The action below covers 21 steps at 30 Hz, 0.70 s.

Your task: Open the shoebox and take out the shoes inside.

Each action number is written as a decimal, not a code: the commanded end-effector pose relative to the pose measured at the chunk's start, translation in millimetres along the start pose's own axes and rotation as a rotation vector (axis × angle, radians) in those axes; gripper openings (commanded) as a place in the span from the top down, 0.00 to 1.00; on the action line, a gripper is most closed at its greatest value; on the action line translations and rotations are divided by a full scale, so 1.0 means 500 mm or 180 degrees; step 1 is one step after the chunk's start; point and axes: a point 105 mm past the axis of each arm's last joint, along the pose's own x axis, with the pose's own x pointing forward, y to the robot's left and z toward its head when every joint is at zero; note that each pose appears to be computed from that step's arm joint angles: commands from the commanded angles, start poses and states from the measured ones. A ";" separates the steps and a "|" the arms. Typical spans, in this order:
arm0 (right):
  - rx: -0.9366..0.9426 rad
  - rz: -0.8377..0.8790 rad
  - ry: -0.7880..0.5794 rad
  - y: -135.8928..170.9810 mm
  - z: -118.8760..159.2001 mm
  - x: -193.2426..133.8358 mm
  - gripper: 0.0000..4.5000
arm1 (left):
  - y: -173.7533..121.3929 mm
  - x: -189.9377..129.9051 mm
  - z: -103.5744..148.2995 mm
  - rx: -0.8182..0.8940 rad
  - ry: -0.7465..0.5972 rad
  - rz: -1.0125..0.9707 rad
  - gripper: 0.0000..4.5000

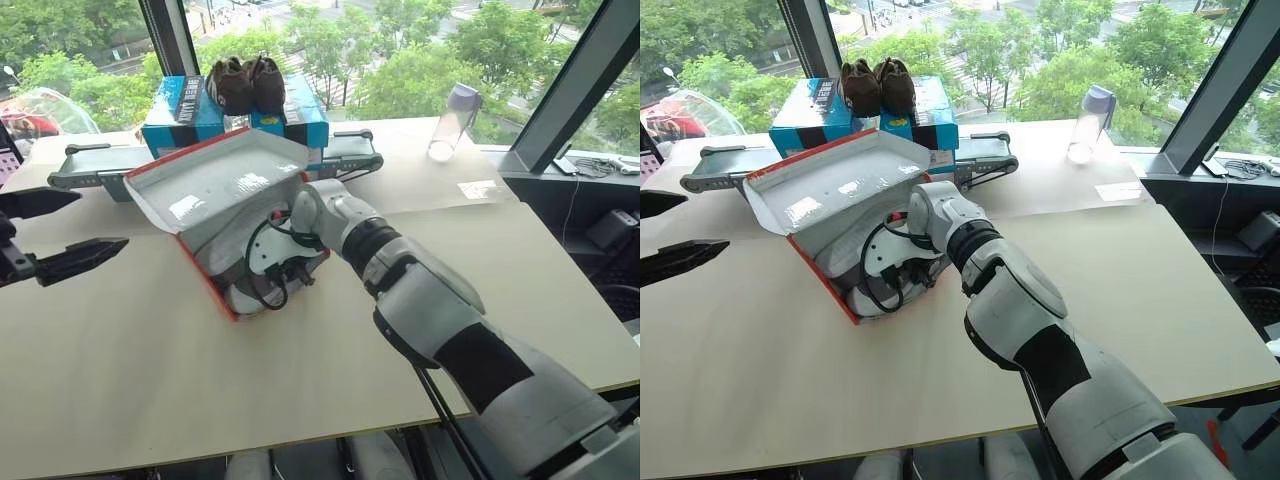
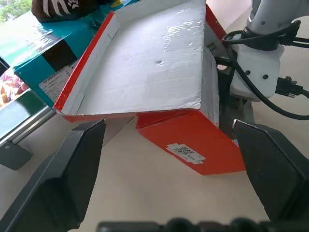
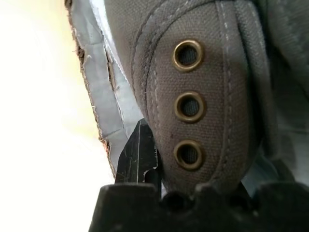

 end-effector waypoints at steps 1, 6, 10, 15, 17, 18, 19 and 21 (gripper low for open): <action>-0.0110 -0.0357 -0.0243 -0.048 0.045 -0.054 0.97 | -0.002 0.002 0.018 0.0116 -0.0079 -0.0043 0.00; -0.0165 -0.0358 -0.0505 -0.061 0.069 -0.102 0.97 | -0.029 0.020 0.010 0.0013 -0.0117 -0.0322 0.00; -0.0272 -0.0180 -0.0741 -0.053 0.076 -0.143 0.97 | -0.052 0.034 0.007 -0.0065 -0.0148 -0.0568 0.00; -0.0360 -0.0065 -0.0966 -0.040 0.054 -0.204 0.97 | -0.067 0.046 0.005 -0.0140 -0.0173 -0.0756 0.00; -0.0373 -0.0084 -0.1012 -0.036 0.038 -0.227 0.97 | -0.071 0.050 0.003 -0.0152 -0.0155 -0.0826 0.00; -0.0365 -0.0123 -0.1037 -0.036 0.031 -0.237 0.97 | -0.072 0.052 0.003 -0.0157 -0.0158 -0.0848 0.00; -0.0333 -0.0180 -0.1072 -0.037 0.025 -0.248 0.97 | -0.073 0.053 0.004 -0.0160 -0.0166 -0.0869 0.00; -0.0269 -0.0293 -0.1118 -0.037 0.009 -0.270 0.97 | -0.073 0.058 0.006 -0.0159 -0.0180 -0.0904 0.00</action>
